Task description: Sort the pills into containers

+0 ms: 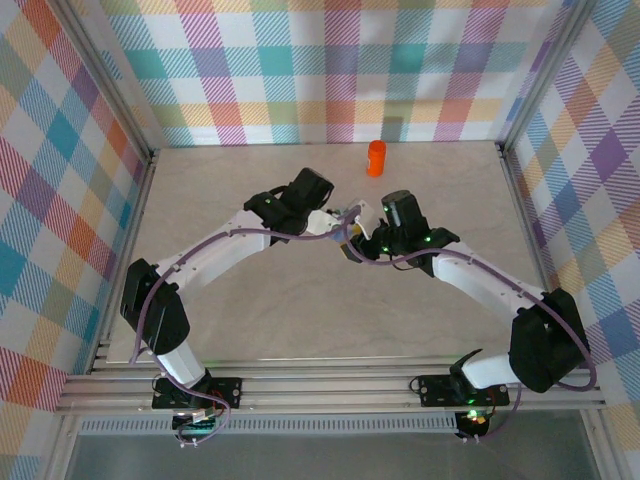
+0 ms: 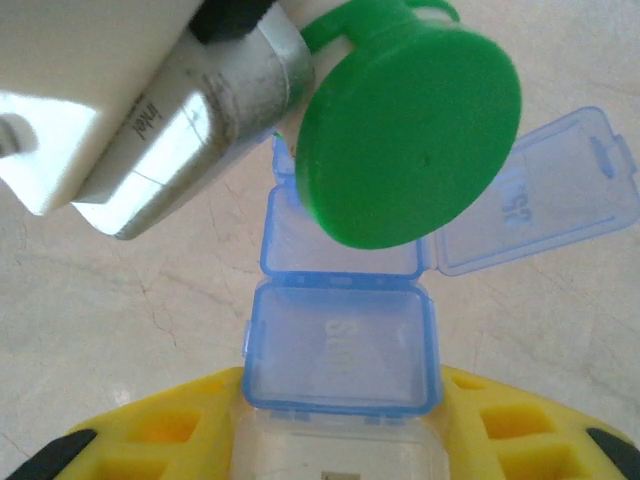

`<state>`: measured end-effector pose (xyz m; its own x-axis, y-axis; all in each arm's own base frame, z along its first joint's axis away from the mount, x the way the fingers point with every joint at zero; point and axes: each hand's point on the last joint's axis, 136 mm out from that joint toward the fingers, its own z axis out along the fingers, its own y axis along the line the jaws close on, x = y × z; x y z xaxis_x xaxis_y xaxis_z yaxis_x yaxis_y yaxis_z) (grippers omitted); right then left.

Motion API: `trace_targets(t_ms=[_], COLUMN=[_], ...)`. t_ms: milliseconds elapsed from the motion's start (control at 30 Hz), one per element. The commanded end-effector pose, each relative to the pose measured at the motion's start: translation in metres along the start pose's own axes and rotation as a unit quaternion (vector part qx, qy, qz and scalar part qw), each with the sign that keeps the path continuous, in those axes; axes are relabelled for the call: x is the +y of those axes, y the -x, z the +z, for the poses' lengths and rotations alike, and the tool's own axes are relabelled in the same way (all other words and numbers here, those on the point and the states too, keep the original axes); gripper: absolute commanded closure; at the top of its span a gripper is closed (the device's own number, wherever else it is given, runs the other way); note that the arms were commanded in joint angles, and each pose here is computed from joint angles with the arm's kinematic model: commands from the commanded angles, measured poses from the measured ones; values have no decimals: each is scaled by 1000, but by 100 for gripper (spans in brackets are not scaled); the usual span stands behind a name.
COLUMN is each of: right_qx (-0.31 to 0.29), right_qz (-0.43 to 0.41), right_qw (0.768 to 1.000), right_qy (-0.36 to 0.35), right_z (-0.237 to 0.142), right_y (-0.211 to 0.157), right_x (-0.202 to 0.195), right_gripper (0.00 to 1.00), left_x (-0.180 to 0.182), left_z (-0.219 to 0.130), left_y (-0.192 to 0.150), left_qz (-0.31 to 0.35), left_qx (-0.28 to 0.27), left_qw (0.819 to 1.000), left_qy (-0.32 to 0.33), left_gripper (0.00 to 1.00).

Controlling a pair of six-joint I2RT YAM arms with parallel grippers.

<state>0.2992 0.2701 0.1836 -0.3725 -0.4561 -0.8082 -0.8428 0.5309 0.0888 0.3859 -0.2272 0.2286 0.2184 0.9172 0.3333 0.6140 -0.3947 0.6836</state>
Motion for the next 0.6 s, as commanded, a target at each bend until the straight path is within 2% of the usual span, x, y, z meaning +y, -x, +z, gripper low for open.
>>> trace_targets(t_ms=[0,300,567], right_qx=[-58,-75,-91], right_qz=[-1,-5,6], right_qw=[998,997,996], right_qy=[14,7,10], right_z=[-6,-10,-10], right_y=[27,34,35], right_x=[6,4,2], right_gripper=[100,100,100], left_x=[8,9,17], left_z=[-13,-6,-14], left_y=[22,13,28], left_qz=[47,136,156], left_qx=[-16,38,37], left_qw=[999,989,986], left_qy=[11,31,55], left_gripper=[100,100,100])
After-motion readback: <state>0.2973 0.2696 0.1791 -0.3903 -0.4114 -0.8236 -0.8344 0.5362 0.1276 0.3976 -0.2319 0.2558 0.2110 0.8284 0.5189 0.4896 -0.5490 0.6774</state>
